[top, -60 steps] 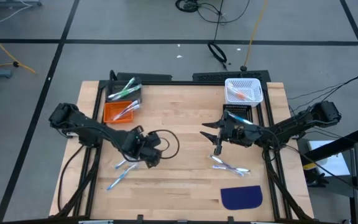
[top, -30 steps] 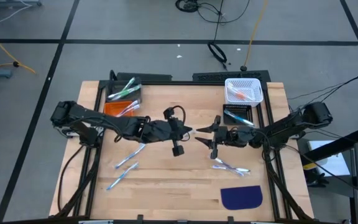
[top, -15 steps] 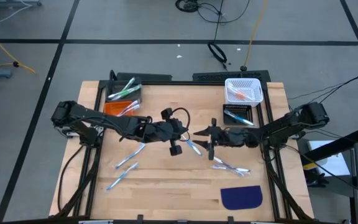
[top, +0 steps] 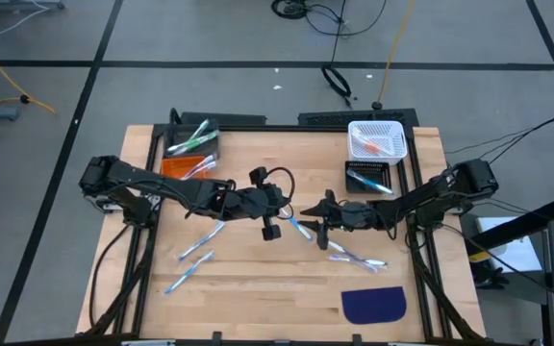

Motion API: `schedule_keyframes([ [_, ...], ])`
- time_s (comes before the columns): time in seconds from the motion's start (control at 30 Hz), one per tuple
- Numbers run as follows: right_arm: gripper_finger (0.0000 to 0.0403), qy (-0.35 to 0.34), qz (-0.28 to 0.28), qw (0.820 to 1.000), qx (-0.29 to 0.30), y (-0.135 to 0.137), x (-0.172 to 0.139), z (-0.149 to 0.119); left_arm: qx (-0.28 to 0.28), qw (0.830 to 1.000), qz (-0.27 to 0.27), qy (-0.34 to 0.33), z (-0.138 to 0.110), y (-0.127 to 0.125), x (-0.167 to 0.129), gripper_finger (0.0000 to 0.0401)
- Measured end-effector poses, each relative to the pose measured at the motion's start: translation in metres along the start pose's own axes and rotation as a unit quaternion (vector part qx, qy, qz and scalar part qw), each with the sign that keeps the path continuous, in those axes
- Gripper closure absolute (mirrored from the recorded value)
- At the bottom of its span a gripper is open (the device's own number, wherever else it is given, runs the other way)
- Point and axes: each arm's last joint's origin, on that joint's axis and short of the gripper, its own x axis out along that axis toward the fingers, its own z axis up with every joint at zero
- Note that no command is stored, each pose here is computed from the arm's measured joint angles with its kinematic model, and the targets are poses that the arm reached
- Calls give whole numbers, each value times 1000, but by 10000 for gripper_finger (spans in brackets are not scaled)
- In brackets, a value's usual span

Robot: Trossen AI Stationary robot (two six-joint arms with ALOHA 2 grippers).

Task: Pick & Place Toothbrushes
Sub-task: Put the blue toothbrush into the black bin

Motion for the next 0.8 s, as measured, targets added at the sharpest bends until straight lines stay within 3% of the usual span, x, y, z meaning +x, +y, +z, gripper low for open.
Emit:
schedule_keyframes([
  [0.37,266,59,-7,998,24,5,14,-24,4,1000,1,8,-2,1,0,385],
  [0.6,266,55,-4,998,-3,6,6,-13,20,994,10,108,-24,1,6,380],
  [0.8,268,55,-6,998,-14,6,1,-7,89,982,-18,167,-51,-14,43,379],
])
